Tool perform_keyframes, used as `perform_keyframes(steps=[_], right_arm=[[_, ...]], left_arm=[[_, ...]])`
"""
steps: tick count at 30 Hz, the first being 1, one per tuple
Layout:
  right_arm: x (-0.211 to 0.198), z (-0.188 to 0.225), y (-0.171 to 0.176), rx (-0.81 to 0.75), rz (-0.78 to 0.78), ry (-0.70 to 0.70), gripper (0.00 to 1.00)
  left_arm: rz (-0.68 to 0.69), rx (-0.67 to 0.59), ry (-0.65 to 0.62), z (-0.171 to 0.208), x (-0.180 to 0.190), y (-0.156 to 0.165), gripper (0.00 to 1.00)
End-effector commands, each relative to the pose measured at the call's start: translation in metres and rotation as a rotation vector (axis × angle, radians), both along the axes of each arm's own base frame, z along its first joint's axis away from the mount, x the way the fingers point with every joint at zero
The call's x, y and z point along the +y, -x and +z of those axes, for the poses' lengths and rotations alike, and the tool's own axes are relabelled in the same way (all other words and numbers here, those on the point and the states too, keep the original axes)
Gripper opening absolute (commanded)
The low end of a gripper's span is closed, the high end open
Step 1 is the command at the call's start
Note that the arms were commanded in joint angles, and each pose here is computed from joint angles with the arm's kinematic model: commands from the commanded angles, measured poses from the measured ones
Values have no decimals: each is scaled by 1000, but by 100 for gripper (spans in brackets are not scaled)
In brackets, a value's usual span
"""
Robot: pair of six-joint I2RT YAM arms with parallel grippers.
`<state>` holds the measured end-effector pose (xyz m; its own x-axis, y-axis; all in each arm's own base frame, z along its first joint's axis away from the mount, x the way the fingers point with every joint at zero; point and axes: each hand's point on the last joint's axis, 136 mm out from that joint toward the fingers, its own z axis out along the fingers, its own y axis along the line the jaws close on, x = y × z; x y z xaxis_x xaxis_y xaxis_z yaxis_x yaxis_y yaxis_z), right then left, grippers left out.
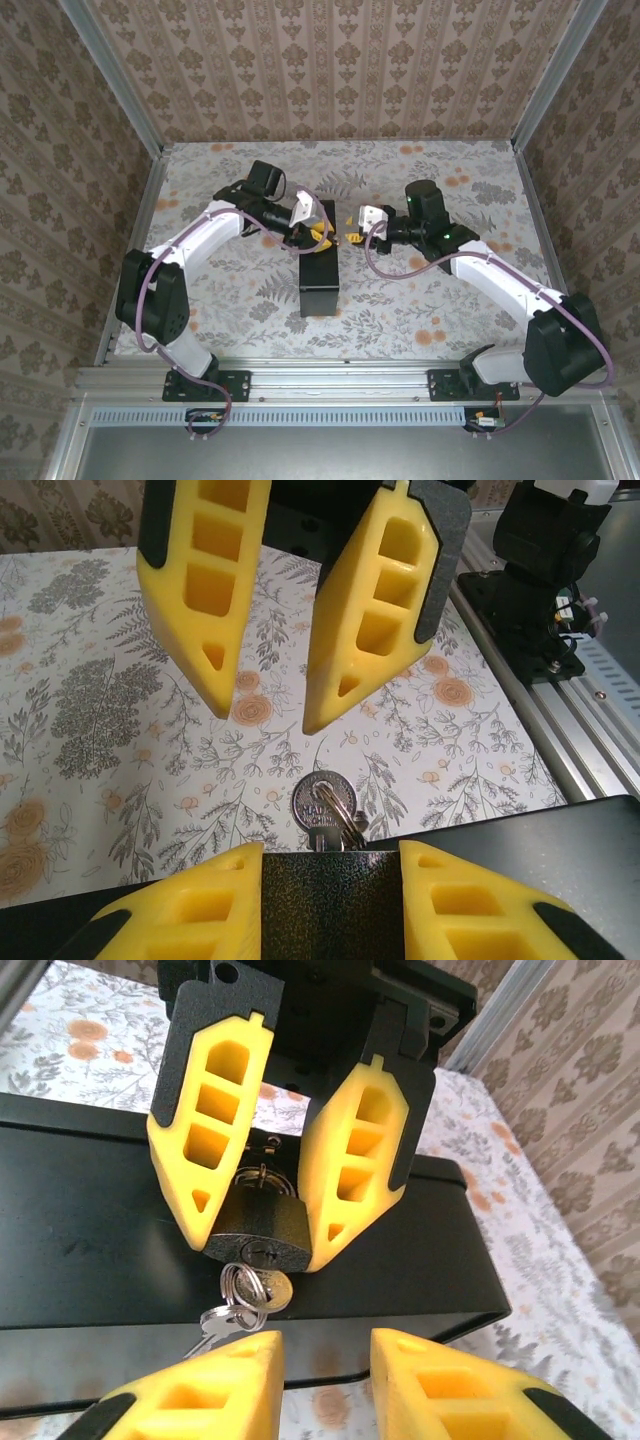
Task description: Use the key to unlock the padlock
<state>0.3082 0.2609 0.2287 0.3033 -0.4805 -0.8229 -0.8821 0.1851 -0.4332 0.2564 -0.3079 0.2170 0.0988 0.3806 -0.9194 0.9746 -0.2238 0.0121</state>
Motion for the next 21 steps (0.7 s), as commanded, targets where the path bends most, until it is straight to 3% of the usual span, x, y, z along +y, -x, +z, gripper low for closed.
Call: perform_keyframes(steps=[1,21], right_arm=[[9,12,3,-120,41,11,28],[24,-7,12,-88,115,63,24]], left_arm=[[-55,-35,104,31,-3,2,9],[-55,-32,116,33,-2,1,9]])
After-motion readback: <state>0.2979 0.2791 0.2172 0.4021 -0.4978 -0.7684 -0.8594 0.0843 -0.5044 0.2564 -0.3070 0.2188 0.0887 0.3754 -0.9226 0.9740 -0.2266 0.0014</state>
